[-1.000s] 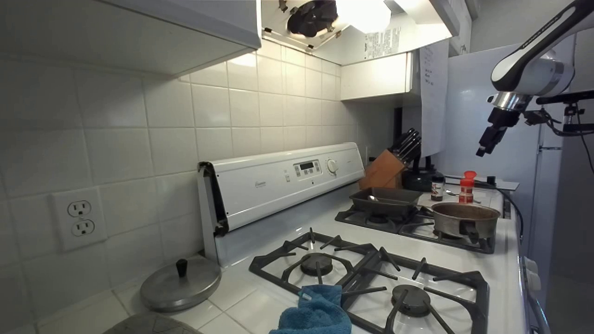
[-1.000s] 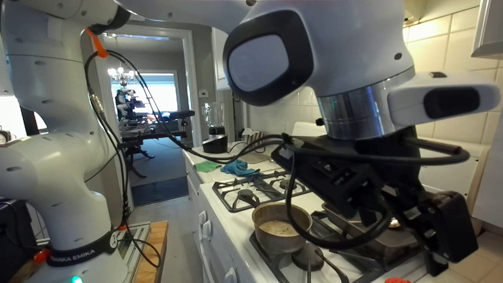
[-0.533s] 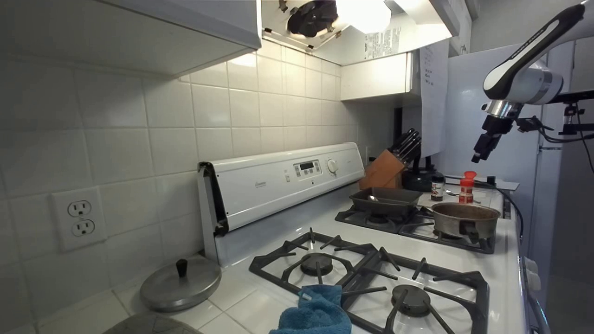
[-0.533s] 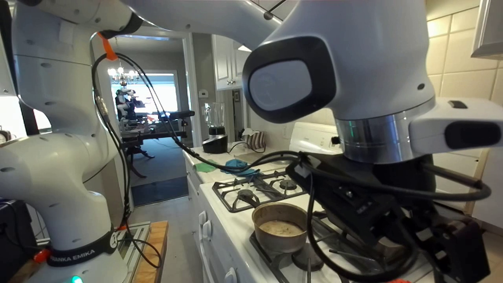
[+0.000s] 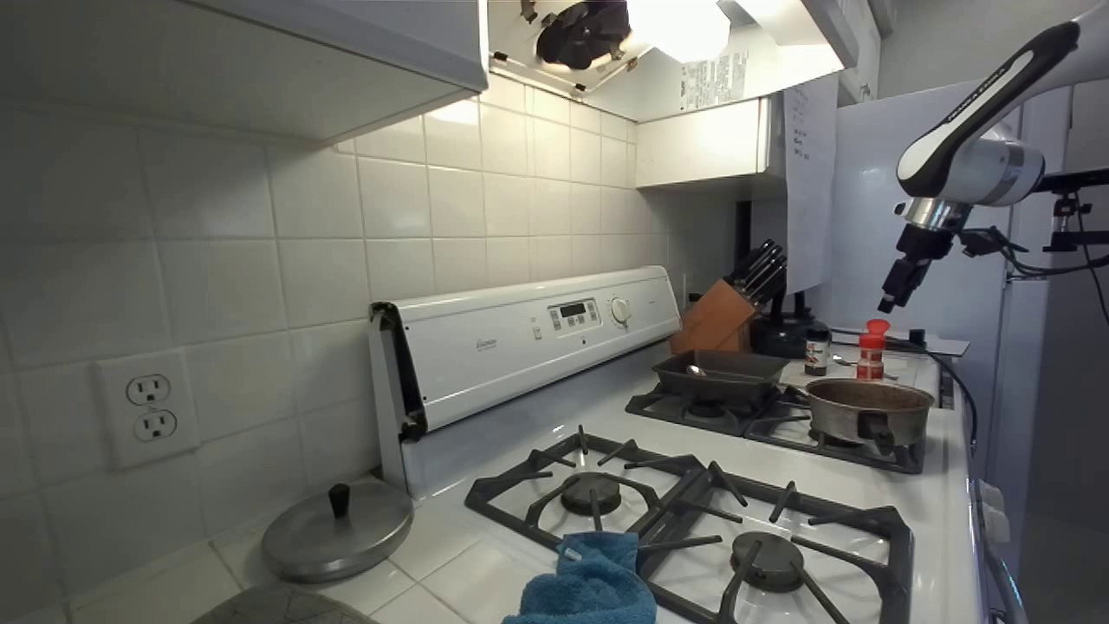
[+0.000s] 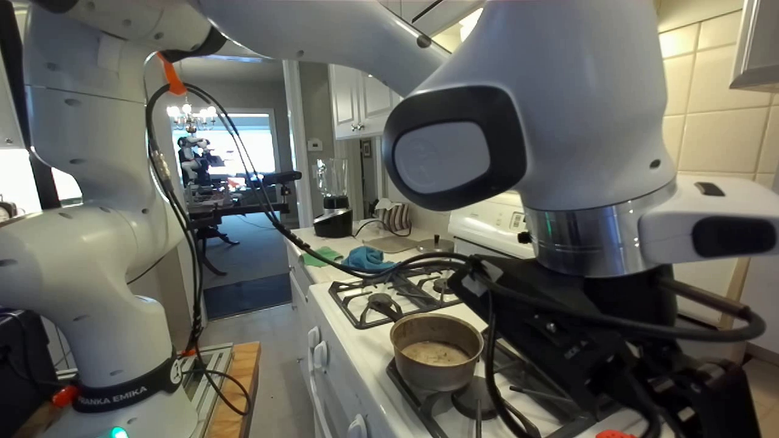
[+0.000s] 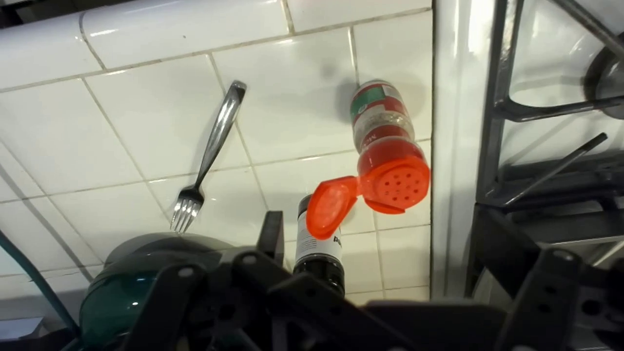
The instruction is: Close the spice shaker
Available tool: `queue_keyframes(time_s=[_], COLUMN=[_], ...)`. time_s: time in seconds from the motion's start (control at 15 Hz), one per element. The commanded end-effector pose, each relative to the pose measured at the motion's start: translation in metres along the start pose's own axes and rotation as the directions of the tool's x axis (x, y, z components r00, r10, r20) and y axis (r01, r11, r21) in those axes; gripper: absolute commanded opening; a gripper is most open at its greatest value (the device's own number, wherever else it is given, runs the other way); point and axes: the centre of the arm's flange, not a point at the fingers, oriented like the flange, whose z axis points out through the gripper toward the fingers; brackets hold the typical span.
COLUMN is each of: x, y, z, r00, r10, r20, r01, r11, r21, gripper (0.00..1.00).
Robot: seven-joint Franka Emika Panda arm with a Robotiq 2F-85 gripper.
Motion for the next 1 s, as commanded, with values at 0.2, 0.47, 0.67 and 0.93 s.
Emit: queue_keyframes(time_s=[0.2,0.47,0.67,0.93], x=[0.001,0.003,0.005,0.006], y=[0.010,0.008,0.007,0.008], z=[0.018,0.026,0.031,0.035], r00=[0.999,0.999,0.999,0.999], r10=[-0.022,-0.025,-0.020,-0.020], r20=[-0.028,-0.034,-0.044,-0.045], r01=[0.021,0.025,0.020,0.020], r11=[1.000,1.000,1.000,1.000], r21=[-0.016,-0.013,-0.004,0.002], gripper=[1.00,1.00,1.00,1.00])
